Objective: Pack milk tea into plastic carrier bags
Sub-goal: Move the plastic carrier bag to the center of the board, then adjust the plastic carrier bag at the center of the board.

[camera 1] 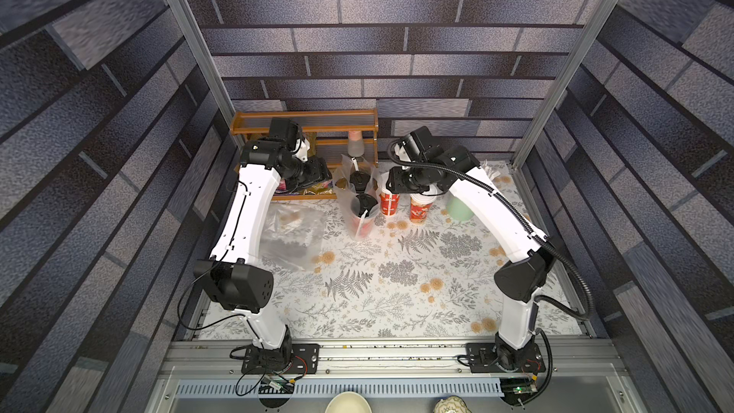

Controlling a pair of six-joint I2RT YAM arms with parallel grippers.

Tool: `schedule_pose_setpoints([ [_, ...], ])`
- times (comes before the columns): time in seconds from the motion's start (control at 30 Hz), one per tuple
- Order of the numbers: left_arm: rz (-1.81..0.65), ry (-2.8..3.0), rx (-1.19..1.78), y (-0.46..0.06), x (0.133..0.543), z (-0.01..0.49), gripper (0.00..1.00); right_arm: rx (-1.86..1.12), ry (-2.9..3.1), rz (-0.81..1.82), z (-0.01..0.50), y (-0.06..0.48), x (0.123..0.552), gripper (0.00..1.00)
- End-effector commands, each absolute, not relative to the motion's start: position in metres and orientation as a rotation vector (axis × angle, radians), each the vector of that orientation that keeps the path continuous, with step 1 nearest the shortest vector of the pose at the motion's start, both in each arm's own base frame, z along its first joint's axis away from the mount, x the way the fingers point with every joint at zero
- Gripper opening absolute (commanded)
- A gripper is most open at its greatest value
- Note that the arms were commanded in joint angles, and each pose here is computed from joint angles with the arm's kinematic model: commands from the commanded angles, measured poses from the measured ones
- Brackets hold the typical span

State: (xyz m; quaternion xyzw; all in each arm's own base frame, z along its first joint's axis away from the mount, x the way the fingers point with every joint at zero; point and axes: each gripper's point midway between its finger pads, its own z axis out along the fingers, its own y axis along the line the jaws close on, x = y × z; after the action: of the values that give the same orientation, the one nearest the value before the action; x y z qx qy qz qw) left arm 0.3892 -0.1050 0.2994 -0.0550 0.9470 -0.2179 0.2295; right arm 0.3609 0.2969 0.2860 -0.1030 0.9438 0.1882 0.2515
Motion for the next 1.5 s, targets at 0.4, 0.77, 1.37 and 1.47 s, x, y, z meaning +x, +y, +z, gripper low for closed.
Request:
schedule_pose_setpoints([
  [0.4, -0.671, 2.653, -0.078, -0.137, 0.387, 0.274, 0.73, -0.221, 2.599, 0.713, 0.192, 0.339, 0.38, 0.11],
  [0.77, -0.692, 2.677, -0.083, -0.135, 0.392, 0.262, 0.73, -0.282, 2.574, 0.948, 0.197, 0.376, 0.38, 0.09],
  [1.37, -0.658, 2.605, -0.081, -0.125, 0.389, 0.29, 0.73, -0.253, 2.652, 0.711, 0.19, 0.347, 0.381, 0.12],
  [1.47, -0.631, 2.579, -0.102, -0.116, 0.385, 0.3, 0.73, -0.266, 2.634, 0.718, 0.2, 0.346, 0.379, 0.14],
])
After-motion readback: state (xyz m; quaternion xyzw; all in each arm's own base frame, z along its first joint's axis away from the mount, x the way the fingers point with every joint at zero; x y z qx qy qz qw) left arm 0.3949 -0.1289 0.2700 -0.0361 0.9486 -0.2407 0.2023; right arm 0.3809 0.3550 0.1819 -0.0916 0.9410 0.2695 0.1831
